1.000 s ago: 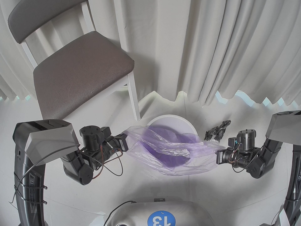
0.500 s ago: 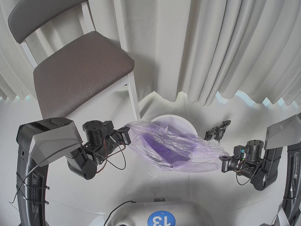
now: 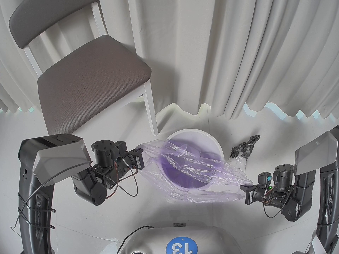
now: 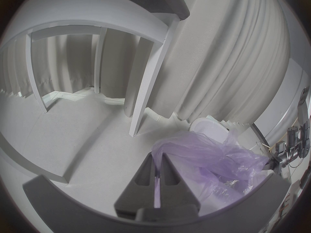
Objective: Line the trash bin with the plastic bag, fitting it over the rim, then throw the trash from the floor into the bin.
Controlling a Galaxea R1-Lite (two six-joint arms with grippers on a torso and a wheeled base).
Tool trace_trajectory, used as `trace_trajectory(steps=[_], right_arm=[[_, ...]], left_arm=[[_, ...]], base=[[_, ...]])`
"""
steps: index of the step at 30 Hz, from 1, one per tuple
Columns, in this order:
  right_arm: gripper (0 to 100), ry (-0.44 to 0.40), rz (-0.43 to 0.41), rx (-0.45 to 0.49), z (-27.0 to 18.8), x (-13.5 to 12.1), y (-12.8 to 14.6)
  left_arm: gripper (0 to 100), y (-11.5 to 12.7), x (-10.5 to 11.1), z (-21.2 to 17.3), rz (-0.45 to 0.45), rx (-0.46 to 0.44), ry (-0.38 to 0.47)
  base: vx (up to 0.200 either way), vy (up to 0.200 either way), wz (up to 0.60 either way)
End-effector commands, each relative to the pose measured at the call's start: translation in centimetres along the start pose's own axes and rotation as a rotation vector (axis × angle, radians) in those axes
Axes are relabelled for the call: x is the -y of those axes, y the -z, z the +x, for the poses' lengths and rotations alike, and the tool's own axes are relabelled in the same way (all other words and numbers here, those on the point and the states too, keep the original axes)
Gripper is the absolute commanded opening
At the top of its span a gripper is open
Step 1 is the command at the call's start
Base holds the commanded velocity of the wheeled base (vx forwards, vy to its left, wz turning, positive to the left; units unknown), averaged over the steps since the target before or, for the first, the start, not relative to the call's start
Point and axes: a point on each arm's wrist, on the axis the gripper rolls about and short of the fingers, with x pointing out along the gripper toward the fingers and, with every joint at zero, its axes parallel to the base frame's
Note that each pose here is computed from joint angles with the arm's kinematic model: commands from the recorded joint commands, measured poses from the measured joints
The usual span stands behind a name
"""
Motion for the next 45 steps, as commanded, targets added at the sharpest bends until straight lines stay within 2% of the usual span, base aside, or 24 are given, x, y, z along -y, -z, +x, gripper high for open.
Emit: trace_trajectory(steps=[1,6,11,23,26,33,35,40,41,45], right_arm=[[0,-0.004,-0.011,0.051,-0.3,-0.2,-1.5],[0,-0.003,0.012,0.056,0.1,-0.1,-4.1],[0,-0.004,0.044,0.011,0.7,-0.1,-5.4],[0,0.000,0.037,-0.006,0.6,0.1,-5.1],[0,0.002,0.033,-0.014,0.4,0.0,-4.9],[0,0.003,0.031,-0.030,0.6,0.1,-4.4],[0,0.006,0.029,-0.048,0.8,0.2,-3.9],[0,0.020,0.026,-0.078,0.1,0.6,-3.2],[0,0.024,0.015,-0.082,-0.5,0.6,-3.1],[0,0.024,0.001,-0.075,-1.4,0.4,-3.3]], left_arm=[[0,-0.7,0.2,-0.2,0.003,0.015,0.003],[0,-0.6,0.6,-0.3,0.005,0.016,-0.013],[0,-0.5,0.6,-0.2,0.005,0.013,-0.015],[0,-1.6,1.4,-1.2,0.006,0.014,-0.013],[0,-1.1,1.9,-2.1,0.003,-0.014,-0.014],[0,-1.0,1.9,-1.9,-0.003,-0.005,-0.008],[0,-0.2,1.8,-1.6,-0.007,-0.013,-0.009],[0,0.5,2.8,-1.1,-0.050,0.034,0.026],[0,0.7,3.6,-1.1,-0.074,0.051,0.034],[0,0.8,4.0,-1.2,-0.079,0.065,0.034]], base=[[0.000,0.000,0.00],[0.000,0.000,0.00],[0.000,0.000,0.00],[0.000,0.000,0.00],[0.000,0.000,0.00],[0.000,0.000,0.00],[0.000,0.000,0.00],[0.000,0.000,0.00],[0.000,0.000,0.00],[0.000,0.000,0.00]])
